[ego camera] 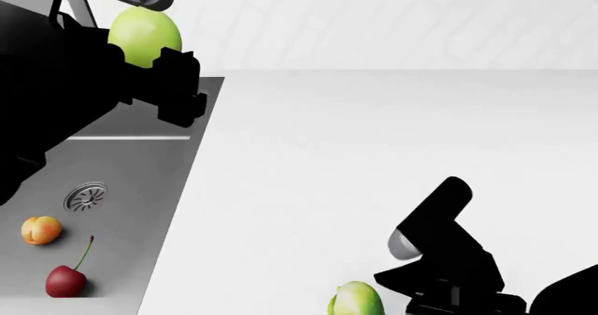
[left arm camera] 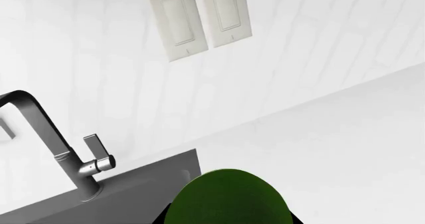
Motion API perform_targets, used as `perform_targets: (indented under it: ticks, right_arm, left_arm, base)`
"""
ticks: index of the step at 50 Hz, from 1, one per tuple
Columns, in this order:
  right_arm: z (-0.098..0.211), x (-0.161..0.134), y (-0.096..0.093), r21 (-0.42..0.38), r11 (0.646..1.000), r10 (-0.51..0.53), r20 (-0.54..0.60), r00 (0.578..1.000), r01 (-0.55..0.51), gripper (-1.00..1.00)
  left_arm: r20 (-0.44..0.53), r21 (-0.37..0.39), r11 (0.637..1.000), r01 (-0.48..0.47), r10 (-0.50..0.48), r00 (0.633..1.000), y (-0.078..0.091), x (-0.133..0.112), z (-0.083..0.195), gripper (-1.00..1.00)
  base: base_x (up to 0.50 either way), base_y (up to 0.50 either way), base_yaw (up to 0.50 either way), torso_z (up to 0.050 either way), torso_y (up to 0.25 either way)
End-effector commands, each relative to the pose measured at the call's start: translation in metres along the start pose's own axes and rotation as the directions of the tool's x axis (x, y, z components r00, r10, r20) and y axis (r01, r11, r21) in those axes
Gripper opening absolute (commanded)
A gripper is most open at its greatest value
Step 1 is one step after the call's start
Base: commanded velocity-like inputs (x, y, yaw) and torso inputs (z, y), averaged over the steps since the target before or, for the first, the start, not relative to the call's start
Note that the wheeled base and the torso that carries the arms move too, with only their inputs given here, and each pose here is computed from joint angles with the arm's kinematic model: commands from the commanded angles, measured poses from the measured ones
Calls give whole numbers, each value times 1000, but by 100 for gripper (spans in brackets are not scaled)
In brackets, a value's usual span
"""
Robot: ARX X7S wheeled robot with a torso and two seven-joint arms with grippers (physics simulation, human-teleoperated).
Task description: There is a mixed pile of frozen fruits and vegetables on the counter. Locate all the frozen vegetables and place the items in a bowl on the counter. Take all the frozen fruits and defrost them in a running sink.
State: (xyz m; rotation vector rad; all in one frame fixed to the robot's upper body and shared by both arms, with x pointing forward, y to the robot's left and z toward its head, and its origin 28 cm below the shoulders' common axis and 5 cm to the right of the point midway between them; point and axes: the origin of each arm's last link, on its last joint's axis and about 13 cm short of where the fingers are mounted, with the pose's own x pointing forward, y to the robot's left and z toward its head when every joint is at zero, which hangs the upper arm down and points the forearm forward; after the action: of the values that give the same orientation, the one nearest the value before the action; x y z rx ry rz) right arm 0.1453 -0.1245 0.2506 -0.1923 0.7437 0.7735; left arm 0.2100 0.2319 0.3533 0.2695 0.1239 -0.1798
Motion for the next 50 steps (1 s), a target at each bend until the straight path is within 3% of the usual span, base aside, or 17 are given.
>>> perform_targets:
  ticks: [1, 18, 19, 26, 34, 37, 41, 50]
  right_arm:
    - [-4, 5, -2, -16, 1000, -8, -32, 999, 8, 100]
    - [-4, 10, 0, -71, 997, -15, -70, 997, 10, 100]
    - [-4, 10, 0, -77, 997, -20, -62, 998, 15, -100]
    - [-2, 8, 0, -106, 993, -44, -20, 999, 41, -100]
    - [9, 0, -4, -221, 959, -139, 175, 975, 177, -100]
    - [18, -8, -5, -228, 942, -178, 284, 942, 247, -100]
    - [31, -20, -8, -178, 919, -253, 414, 874, 351, -100]
    - [51, -42, -6, -56, 874, -386, 524, 759, 483, -100]
  left_arm:
    - [1, -8, 1000, -7, 7, 1000, 0, 0, 0, -100]
    - [-1, -9, 1000, -8, 8, 1000, 1, 0, -1, -100]
    - [-1, -9, 1000, -9, 9, 1000, 1, 0, -1, -100]
    - [-2, -6, 1000, -9, 9, 1000, 1, 0, 0, -100]
    - [-2, -6, 1000, -12, 11, 1000, 2, -1, 0, -100]
    - [-1, -6, 1000, -13, 13, 1000, 2, -2, -1, -100]
    - [1, -7, 1000, -16, 16, 1000, 2, -4, -1, -100]
    - [17, 1, 1000, -18, 18, 1000, 3, -12, -1, -100]
  base:
    - [0, 0, 0, 0, 0]
    - [0, 0, 0, 0, 0]
    - [0, 0, 0, 0, 0]
    - [2, 0, -1, 0, 0]
    - [0, 0, 0, 0, 0]
    - [0, 0, 0, 0, 0]
    - [0, 0, 0, 0, 0]
    - [0, 0, 0, 0, 0]
